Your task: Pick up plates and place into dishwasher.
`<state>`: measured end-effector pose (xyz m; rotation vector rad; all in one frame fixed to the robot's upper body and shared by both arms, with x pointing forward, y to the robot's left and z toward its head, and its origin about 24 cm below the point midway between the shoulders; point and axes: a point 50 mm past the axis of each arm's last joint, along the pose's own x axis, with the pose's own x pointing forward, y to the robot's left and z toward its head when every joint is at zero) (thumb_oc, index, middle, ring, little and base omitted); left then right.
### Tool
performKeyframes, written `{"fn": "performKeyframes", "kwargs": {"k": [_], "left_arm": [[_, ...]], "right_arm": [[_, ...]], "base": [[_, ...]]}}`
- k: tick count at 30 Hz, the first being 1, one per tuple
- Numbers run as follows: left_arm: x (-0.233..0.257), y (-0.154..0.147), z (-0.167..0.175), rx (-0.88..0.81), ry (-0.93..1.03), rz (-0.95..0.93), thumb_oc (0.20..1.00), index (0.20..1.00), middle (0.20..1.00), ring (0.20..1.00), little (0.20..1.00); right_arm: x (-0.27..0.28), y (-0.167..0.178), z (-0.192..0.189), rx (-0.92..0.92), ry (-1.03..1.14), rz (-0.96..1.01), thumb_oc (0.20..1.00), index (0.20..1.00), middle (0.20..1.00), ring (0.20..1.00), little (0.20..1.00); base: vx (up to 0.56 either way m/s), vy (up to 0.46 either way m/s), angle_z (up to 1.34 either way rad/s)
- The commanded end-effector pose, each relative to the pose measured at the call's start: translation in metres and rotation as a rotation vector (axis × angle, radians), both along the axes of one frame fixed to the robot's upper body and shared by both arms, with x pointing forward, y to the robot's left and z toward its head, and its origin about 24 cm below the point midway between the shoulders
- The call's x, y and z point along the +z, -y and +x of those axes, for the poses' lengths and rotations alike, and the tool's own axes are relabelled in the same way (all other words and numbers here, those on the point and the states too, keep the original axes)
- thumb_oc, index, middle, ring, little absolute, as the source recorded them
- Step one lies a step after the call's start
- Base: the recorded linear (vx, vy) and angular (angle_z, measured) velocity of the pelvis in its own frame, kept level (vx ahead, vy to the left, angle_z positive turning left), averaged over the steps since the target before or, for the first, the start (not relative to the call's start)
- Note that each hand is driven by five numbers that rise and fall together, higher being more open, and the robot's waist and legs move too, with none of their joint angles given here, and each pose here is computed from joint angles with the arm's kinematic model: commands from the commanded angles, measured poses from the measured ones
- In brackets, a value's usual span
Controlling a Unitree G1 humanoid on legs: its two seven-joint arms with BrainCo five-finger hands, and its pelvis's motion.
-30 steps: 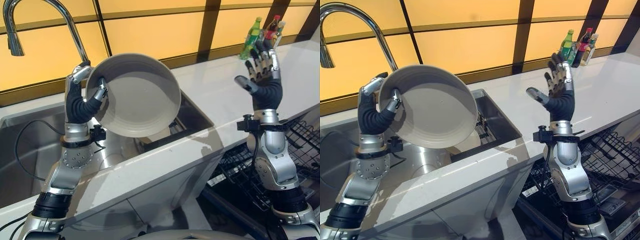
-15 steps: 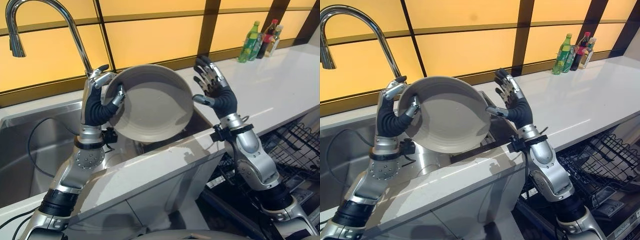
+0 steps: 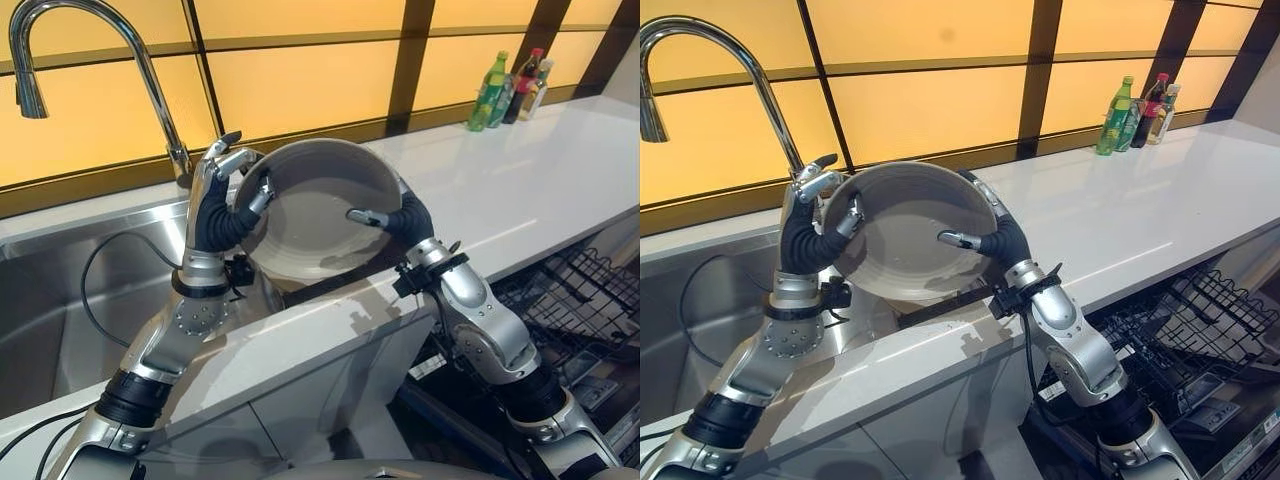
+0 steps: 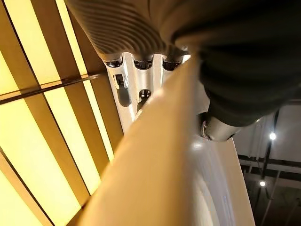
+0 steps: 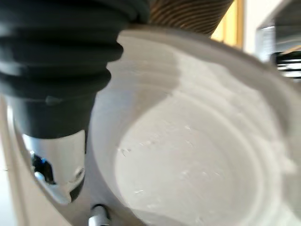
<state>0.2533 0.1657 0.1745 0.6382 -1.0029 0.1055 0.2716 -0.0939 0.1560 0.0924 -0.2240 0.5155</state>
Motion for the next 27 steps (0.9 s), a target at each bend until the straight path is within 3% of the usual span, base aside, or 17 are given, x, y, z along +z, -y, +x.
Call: {"fn": "performKeyframes", "kwargs": {"k": [1, 11, 12, 13, 14, 15, 27], "left_arm": [[0.028, 0.008, 0.01, -0.038, 0.116, -0.041, 0.2, 0.2, 0.2, 0.2, 0.2], [0.025, 0.005, 0.011, -0.052, 0.1, -0.038, 0.2, 0.2, 0.2, 0.2, 0.2], [0.025, 0.005, 0.012, -0.055, 0.098, -0.039, 0.2, 0.2, 0.2, 0.2, 0.2], [0.024, 0.006, 0.012, -0.056, 0.097, -0.038, 0.2, 0.2, 0.2, 0.2, 0.2], [0.024, 0.006, 0.011, -0.056, 0.096, -0.037, 0.2, 0.2, 0.2, 0.2, 0.2], [0.024, 0.007, 0.012, -0.056, 0.094, -0.037, 0.2, 0.2, 0.2, 0.2, 0.2], [0.022, 0.007, 0.011, -0.055, 0.088, -0.051, 0.2, 0.2, 0.2, 0.2, 0.2]], "right_arm": [[0.008, -0.024, -0.004, 0.22, -0.004, -0.049, 1.0, 1.0, 1.0, 1.0, 1.0], [0.01, -0.03, -0.006, 0.368, -0.012, -0.009, 1.0, 1.0, 1.0, 1.0, 1.0], [0.012, -0.033, -0.008, 0.386, -0.003, 0.008, 0.95, 0.95, 0.95, 0.95, 0.95], [0.014, -0.034, -0.009, 0.395, 0.0, 0.02, 0.715, 0.715, 0.715, 0.715, 0.715], [0.015, -0.035, -0.009, 0.398, 0.003, 0.028, 0.567, 0.567, 0.567, 0.567, 0.567], [0.016, -0.036, -0.01, 0.4, 0.012, 0.042, 0.2, 0.2, 0.2, 0.2, 0.2], [0.025, -0.032, -0.01, 0.324, 0.061, 0.143, 0.2, 0.2, 0.2, 0.2, 0.2]], "base": [[0.0, 0.0, 0.0], [0.01, -0.01, 0.03], [0.01, -0.002, 0.04], [0.01, -0.002, 0.04], [0.01, -0.003, 0.04], [0.01, -0.001, 0.04], [0.0, 0.0, 0.0]]}}
